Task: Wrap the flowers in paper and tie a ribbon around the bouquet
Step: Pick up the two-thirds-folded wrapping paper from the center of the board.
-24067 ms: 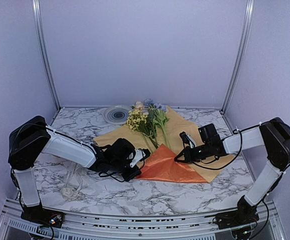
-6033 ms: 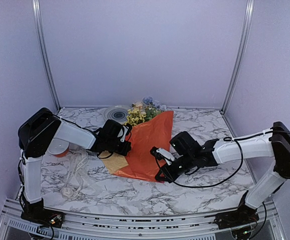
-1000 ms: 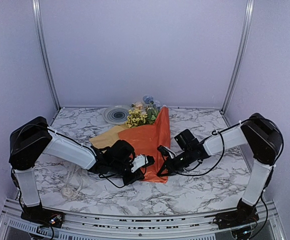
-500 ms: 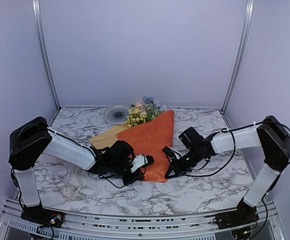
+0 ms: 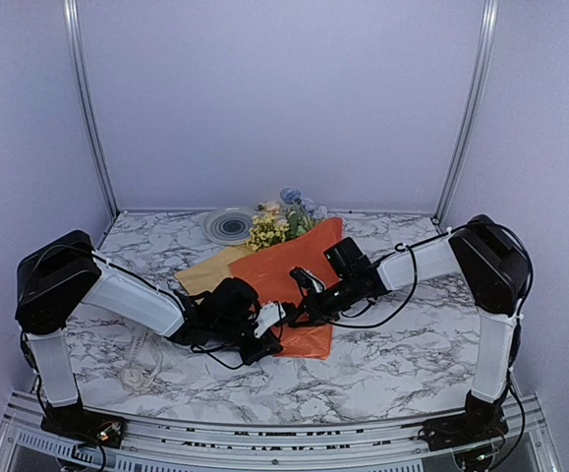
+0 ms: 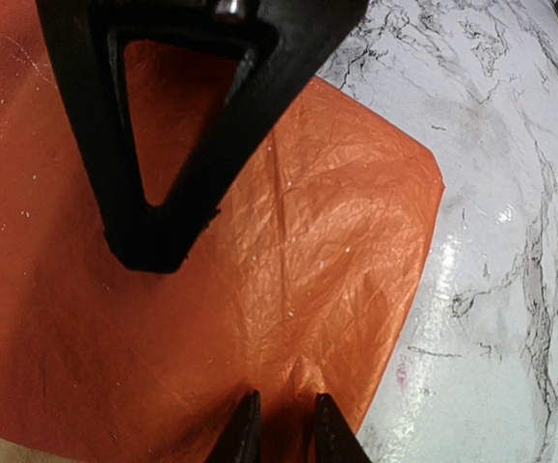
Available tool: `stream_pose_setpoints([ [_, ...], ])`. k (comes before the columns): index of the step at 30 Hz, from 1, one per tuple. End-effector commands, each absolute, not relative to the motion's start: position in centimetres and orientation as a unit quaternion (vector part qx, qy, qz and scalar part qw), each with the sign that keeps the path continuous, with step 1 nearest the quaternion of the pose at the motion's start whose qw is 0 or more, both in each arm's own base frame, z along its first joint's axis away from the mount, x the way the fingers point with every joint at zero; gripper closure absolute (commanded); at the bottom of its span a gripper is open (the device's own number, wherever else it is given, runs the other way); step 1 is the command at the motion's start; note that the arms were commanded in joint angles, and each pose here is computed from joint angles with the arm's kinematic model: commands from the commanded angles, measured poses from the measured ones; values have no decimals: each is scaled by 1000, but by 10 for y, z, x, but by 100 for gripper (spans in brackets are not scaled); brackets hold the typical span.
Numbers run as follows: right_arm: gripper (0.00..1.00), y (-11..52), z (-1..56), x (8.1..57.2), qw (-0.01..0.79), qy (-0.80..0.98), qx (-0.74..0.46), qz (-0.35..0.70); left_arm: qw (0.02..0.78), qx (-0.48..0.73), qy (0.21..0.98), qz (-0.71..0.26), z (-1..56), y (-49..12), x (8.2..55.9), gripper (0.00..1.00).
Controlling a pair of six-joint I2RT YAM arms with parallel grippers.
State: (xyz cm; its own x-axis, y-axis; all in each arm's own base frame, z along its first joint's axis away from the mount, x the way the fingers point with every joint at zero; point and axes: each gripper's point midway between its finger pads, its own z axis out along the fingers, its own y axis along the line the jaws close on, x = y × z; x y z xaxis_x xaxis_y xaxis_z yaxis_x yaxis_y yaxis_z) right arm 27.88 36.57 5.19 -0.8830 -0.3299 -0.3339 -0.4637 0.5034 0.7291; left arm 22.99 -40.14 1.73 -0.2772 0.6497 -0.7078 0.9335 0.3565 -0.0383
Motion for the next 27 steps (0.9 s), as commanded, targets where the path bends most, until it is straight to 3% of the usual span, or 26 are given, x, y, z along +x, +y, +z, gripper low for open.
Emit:
stream_pose_setpoints([
  [1,100,386,40,274,52,854,-253,451,249,494,807,-205,-11,-374,222,80],
  [7,100,360,-2,277,44,905,-220,363,311,424,818,-235,45,-379,239,68],
  [9,100,360,-5,274,39,905,-217,365,341,363,830,-251,76,-368,252,57],
  [12,100,359,-9,273,36,906,-216,362,356,218,867,-271,101,-327,282,51],
  [18,100,357,-8,275,43,908,-218,354,369,-46,904,-212,77,-204,313,34],
  [27,100,360,-6,271,44,904,-225,360,324,-109,914,-219,31,-196,344,28],
])
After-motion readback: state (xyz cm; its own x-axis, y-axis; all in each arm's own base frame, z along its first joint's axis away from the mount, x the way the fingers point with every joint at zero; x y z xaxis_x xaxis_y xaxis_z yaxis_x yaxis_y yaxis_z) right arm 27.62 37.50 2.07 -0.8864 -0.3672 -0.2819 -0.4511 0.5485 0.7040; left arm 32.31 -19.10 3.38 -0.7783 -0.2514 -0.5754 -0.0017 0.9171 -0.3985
